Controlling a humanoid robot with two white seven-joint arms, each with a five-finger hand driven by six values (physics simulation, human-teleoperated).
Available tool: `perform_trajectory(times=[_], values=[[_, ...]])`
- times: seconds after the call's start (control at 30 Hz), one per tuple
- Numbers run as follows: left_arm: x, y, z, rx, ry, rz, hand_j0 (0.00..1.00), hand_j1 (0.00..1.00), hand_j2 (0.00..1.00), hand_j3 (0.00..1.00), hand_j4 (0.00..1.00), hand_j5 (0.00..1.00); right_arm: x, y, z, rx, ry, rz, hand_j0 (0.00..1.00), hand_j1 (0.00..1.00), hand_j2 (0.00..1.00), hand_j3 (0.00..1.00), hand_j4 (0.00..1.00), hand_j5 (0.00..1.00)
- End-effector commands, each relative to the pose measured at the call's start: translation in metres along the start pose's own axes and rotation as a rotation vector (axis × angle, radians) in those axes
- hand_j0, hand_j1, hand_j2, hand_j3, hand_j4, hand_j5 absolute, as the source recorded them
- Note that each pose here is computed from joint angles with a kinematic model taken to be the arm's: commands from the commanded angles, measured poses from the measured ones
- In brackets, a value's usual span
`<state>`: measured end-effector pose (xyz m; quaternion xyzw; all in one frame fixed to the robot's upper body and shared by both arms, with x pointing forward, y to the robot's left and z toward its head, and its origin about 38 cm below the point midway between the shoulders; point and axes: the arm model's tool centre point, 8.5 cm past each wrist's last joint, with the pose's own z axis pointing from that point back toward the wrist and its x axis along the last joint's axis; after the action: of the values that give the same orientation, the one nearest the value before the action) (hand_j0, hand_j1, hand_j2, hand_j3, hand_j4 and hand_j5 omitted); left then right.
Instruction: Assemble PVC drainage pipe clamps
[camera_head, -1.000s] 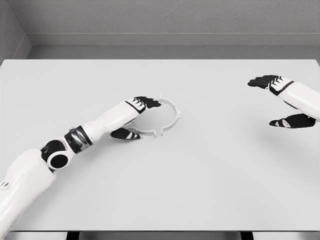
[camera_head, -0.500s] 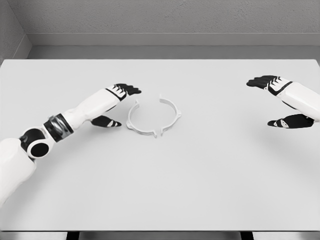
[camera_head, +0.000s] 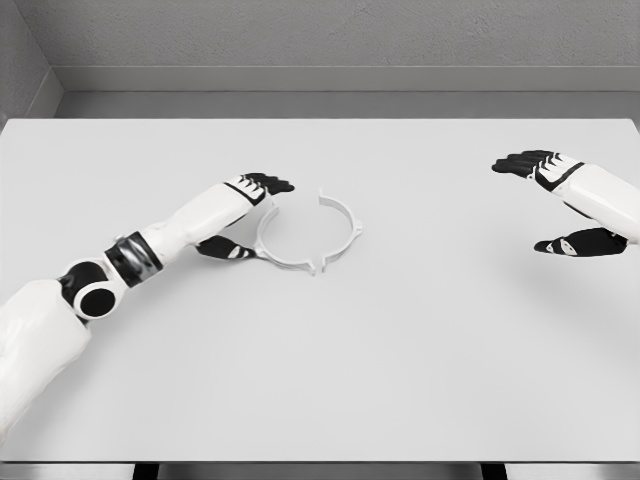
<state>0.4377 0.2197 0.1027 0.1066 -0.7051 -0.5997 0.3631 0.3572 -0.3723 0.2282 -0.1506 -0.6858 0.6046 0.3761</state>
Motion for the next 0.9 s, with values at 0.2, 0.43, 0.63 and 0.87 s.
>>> perform_trajectory(times=[0.2, 0.43, 0.63, 0.87], values=[[0.0046, -0.0027, -0.0057, 0.011, -0.011, 0.017, 1.0, 1.0, 1.0, 1.0, 1.0, 1.0, -0.0002, -0.0007, 0.0003, -0.004, 0.0, -0.006, 1.0, 1.0, 1.0, 1.0, 1.0, 1.0], [0.0078, -0.0057, -0.0082, 0.013, -0.018, 0.024, 1.0, 1.0, 1.0, 1.0, 1.0, 1.0, -0.0002, -0.0007, 0.0003, -0.004, 0.0, -0.006, 1.0, 1.0, 1.0, 1.0, 1.0, 1.0], [0.0095, -0.0058, -0.0106, 0.019, -0.022, 0.028, 1.0, 1.0, 1.0, 1.0, 1.0, 1.0, 0.0006, -0.0011, 0.0, -0.004, -0.002, -0.004, 1.0, 1.0, 1.0, 1.0, 1.0, 1.0], [0.0037, -0.0005, -0.0059, 0.021, -0.007, 0.019, 1.0, 1.0, 1.0, 1.0, 1.0, 1.0, 0.0002, -0.0018, 0.001, -0.007, 0.0, -0.003, 1.0, 1.0, 1.0, 1.0, 1.0, 1.0]])
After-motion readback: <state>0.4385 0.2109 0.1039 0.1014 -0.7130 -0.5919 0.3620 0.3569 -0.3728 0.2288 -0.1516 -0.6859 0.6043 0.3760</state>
